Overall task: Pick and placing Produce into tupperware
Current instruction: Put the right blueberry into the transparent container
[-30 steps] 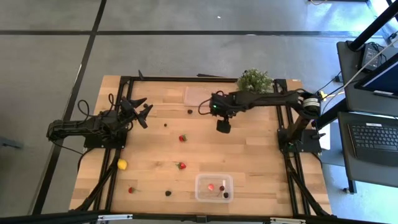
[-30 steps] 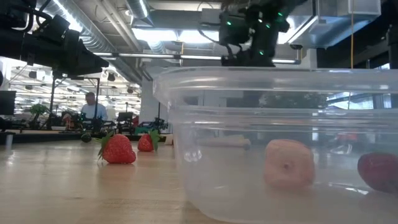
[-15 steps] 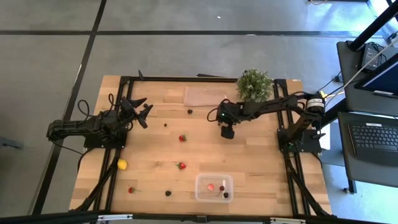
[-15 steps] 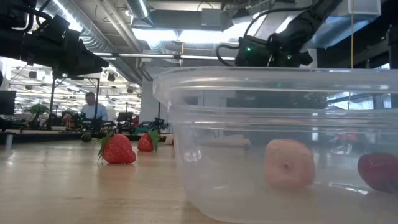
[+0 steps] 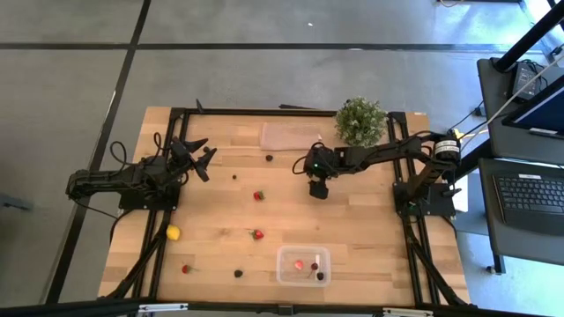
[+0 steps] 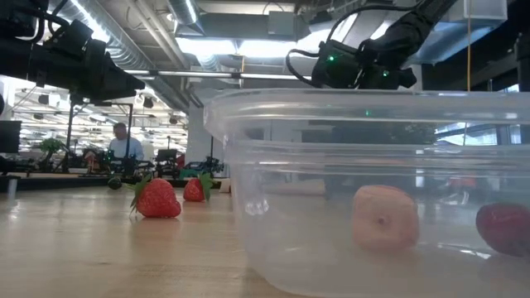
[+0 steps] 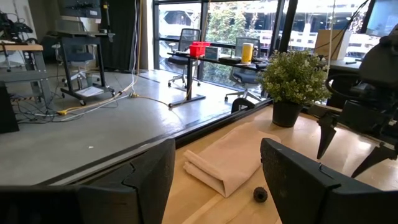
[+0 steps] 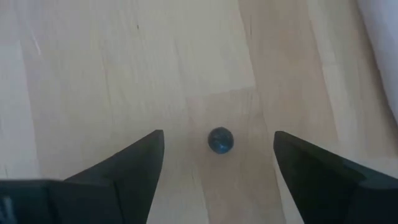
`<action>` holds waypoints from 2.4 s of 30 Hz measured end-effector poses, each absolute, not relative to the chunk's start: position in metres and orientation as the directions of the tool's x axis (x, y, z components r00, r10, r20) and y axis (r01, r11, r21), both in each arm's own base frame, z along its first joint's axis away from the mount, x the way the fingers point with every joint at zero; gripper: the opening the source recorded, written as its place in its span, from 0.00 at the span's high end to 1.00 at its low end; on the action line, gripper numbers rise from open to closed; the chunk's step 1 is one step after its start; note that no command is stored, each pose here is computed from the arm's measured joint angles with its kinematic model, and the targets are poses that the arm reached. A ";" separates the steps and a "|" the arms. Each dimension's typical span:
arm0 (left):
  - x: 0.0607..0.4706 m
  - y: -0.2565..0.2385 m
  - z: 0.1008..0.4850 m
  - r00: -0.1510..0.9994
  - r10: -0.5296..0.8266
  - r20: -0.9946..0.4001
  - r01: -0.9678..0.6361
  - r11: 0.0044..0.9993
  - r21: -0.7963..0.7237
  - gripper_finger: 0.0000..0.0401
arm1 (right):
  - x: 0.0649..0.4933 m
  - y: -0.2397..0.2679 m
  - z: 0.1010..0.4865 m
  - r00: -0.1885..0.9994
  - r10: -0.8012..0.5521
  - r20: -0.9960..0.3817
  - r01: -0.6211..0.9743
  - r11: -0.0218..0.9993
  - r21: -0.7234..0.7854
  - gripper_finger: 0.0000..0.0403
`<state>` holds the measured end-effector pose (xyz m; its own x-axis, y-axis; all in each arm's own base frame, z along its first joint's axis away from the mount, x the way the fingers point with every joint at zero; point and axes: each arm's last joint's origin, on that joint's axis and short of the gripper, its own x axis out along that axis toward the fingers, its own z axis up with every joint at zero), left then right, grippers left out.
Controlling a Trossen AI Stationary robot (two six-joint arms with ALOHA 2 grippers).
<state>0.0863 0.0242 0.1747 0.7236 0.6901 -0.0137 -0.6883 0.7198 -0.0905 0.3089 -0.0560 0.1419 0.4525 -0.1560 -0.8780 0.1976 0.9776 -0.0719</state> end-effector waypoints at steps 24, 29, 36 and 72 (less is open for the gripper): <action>0.086 0.024 0.175 0.723 0.690 -0.013 -0.688 0.720 -0.091 0.43 | 0.309 -0.056 0.142 0.456 -0.164 -0.875 0.251 0.967 -0.051 0.25; 0.086 0.024 0.175 0.723 0.690 -0.014 -0.688 0.720 -0.090 0.43 | 0.309 -0.056 0.142 0.456 -0.165 -0.875 0.248 0.967 -0.053 0.25; 0.086 0.024 0.175 0.723 0.690 -0.014 -0.688 0.720 -0.091 0.43 | 0.309 -0.056 0.142 0.456 -0.165 -0.874 0.247 0.968 -0.054 0.25; 0.086 0.024 0.175 0.724 0.690 -0.014 -0.688 0.720 -0.091 0.43 | 0.314 -0.056 0.123 0.426 -0.123 -0.897 0.232 0.972 -0.023 0.38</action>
